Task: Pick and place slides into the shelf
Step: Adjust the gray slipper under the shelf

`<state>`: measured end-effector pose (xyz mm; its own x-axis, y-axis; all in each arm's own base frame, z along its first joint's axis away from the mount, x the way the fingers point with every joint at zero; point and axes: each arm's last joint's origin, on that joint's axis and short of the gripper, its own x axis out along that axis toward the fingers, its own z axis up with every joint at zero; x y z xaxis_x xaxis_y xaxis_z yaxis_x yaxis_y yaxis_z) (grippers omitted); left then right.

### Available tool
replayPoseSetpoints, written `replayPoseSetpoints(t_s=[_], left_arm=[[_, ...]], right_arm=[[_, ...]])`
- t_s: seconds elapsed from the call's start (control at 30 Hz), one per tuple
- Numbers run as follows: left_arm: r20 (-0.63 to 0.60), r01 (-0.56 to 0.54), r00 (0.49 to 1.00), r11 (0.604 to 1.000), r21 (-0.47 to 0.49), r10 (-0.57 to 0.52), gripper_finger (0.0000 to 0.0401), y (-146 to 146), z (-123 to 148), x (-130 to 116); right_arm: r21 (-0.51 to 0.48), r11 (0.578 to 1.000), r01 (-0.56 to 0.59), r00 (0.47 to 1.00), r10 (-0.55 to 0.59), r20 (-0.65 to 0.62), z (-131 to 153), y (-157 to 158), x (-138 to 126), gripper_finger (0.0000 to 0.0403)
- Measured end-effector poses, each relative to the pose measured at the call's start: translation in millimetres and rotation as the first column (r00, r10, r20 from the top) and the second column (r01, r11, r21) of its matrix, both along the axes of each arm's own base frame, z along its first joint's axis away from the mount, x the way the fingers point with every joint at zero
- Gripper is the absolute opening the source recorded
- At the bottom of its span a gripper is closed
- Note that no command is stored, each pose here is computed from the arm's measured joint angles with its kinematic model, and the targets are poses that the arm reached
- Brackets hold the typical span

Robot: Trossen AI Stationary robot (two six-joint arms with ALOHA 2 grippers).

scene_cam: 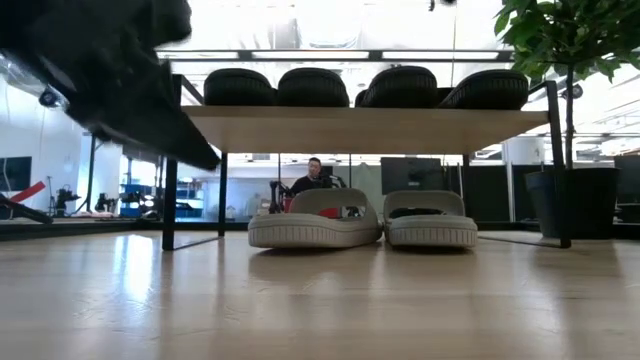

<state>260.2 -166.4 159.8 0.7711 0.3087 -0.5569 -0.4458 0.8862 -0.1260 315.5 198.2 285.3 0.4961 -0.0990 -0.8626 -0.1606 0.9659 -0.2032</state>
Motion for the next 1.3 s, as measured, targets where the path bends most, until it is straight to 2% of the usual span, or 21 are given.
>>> replayPoseSetpoints(t_s=[0.2,0.3,0.4,0.5,0.6,0.67,0.8,1.17,1.3], left_arm=[[-0.135,-0.033,0.989,0.986,0.162,0.055,0.0000,-21.1,13.3,5.8],[-0.193,0.000,0.980,0.973,0.231,0.046,0.0000,-36.5,4.5,21.0],[-0.305,0.057,0.951,0.945,0.323,0.047,0.0000,-50.2,-14.3,36.8],[-0.418,0.061,0.900,0.911,0.408,0.126,0.0000,-55.5,-31.5,48.7],[-0.442,-0.022,0.863,0.891,0.454,0.246,0.0000,-53.0,-41.6,56.8],[-0.421,-0.091,0.855,0.887,0.452,0.303,0.0000,-49.5,-44.7,61.2],[-0.379,-0.180,0.859,0.896,0.405,0.344,0.0000,-42.1,-47.0,71.2],[-0.382,-0.318,0.819,0.892,0.320,0.429,0.0000,-5.0,-42.5,97.4],[-0.386,-0.374,0.797,0.881,0.290,0.465,0.0000,3.0,-43.9,99.4]], right_arm=[[0.124,0.987,0.098,0.991,-0.109,0.082,32.2,-8.7,-16.4,0.0022],[0.169,0.979,0.115,0.985,-0.135,0.110,45.8,-11.5,-25.8,0.0022],[0.189,0.978,0.093,0.984,-0.119,0.131,55.8,-10.7,-35.4,0.0022],[0.199,0.977,0.074,0.984,-0.103,0.142,62.4,-9.6,-43.2,0.0022],[0.184,0.981,0.060,0.988,-0.084,0.126,63.0,-7.0,-50.0,0.0022],[0.172,0.983,0.057,0.991,-0.077,0.108,61.9,-5.2,-53.7,0.0022],[0.145,0.988,0.046,0.995,-0.058,0.077,59.9,-3.0,-59.7,0.0022],[0.151,0.987,0.048,0.995,-0.060,0.075,58.8,-0.5,-61.6,0.0022],[0.152,0.988,0.036,0.996,-0.048,0.075,58.8,2.8,-64.2,0.0022]])
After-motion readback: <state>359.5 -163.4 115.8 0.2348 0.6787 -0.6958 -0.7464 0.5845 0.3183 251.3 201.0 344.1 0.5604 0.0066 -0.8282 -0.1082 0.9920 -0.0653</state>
